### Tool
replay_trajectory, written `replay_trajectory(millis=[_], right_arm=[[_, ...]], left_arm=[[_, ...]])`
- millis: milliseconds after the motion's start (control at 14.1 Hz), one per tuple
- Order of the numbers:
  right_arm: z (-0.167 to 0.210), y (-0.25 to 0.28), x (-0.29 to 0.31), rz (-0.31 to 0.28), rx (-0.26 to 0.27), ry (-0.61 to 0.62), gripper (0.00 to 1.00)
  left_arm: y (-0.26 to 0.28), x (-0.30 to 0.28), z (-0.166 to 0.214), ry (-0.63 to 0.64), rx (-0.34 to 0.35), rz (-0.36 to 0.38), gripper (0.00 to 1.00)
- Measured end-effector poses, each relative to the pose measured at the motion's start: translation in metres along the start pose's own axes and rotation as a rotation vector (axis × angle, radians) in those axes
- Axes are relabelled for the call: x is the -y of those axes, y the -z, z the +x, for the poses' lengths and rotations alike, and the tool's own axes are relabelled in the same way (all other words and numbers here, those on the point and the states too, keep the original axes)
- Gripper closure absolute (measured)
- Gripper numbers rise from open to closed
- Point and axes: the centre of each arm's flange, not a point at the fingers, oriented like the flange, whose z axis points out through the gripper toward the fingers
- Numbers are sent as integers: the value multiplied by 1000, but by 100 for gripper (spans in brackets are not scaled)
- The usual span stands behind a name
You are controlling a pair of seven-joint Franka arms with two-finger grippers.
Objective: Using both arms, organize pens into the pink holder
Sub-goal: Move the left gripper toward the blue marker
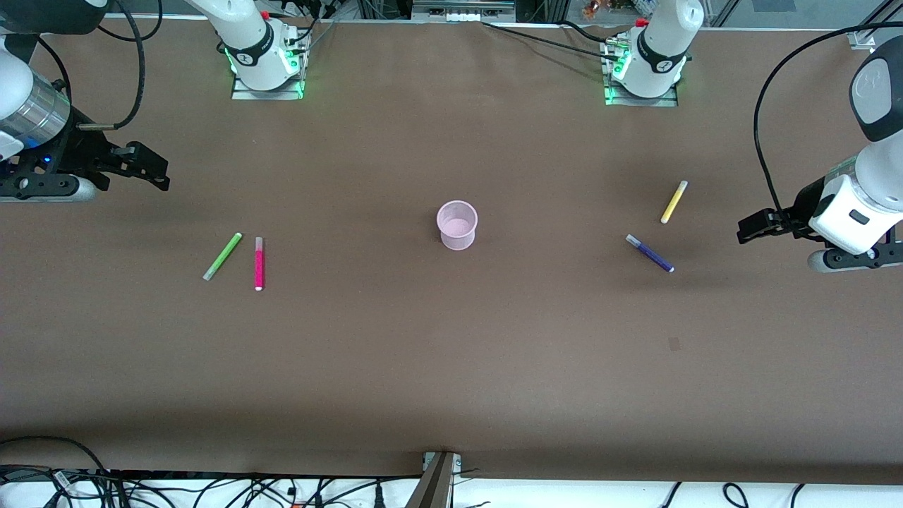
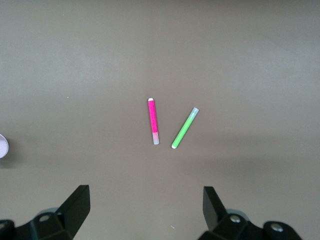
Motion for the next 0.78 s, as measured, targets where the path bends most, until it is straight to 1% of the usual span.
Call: replay_trajectory(millis=[71,285,427,569,711,783], right_arm=[[0,0,0,0,-1,0,0],[0,0,0,0,-2,0,0],[1,1,0,1,-6,0,0],[1,1,2,1,-9,3,0],[1,2,4,2,-10,6,0],[1,2,4,2,-10,6,0]], left_arm=[[0,1,0,10,1,0,0],[-11,3,4,112,20,-11,0],[-27,5,9,222,50,-15,0],[-51,5,14,345,90,0,0],[-73,4,17,433,124,14,0],[-82,3,19,469,134,9,0]])
